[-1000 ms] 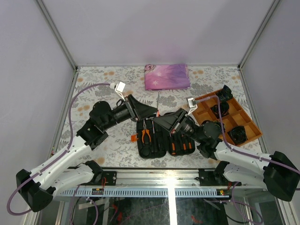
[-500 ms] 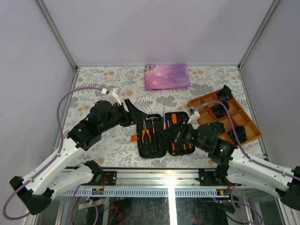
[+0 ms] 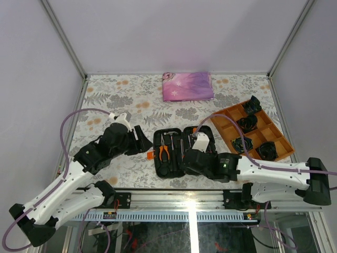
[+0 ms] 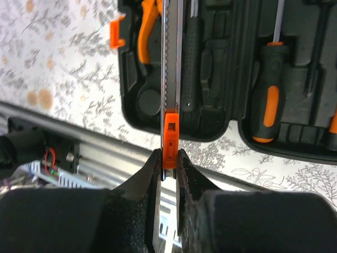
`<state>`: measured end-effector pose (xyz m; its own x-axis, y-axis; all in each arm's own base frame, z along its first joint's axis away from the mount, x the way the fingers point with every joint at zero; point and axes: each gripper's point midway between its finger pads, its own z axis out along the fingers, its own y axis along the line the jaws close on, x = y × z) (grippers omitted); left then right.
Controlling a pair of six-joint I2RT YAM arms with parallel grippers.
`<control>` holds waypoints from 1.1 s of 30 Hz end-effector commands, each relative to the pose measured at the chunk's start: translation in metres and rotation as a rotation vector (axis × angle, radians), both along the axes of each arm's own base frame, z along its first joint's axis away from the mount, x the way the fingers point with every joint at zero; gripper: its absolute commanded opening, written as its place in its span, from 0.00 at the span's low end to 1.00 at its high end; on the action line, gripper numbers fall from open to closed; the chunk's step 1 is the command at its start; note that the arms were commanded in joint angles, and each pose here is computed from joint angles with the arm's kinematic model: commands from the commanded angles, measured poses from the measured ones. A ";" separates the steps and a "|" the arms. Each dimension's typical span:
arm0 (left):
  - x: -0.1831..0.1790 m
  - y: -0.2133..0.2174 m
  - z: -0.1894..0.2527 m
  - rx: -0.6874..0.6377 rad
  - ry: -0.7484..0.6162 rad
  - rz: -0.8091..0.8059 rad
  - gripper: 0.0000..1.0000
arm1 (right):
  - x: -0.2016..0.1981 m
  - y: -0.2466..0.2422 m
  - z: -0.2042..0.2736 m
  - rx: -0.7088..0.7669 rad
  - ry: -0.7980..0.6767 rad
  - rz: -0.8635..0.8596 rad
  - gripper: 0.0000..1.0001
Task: Sort the tools into containers
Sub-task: Place the utility knife in the storage box.
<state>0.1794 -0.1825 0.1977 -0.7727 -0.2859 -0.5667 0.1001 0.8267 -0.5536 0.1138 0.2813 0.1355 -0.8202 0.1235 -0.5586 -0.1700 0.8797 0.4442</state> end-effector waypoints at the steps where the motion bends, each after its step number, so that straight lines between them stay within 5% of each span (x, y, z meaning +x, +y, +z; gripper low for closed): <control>1: 0.018 0.016 0.005 0.090 -0.090 0.062 0.63 | 0.022 -0.015 0.000 -0.116 -0.053 -0.173 0.00; 8: 0.027 0.015 -0.015 0.120 -0.110 0.063 0.63 | 0.036 -0.003 -0.014 -0.254 -0.011 -0.111 0.00; 20: 0.049 0.027 0.000 0.300 -0.142 0.078 0.64 | 0.043 0.010 -0.066 -0.251 0.225 0.074 0.00; 33: 0.054 0.040 -0.013 0.382 -0.149 0.109 0.64 | 0.053 -0.001 -0.093 -0.334 0.283 0.054 0.00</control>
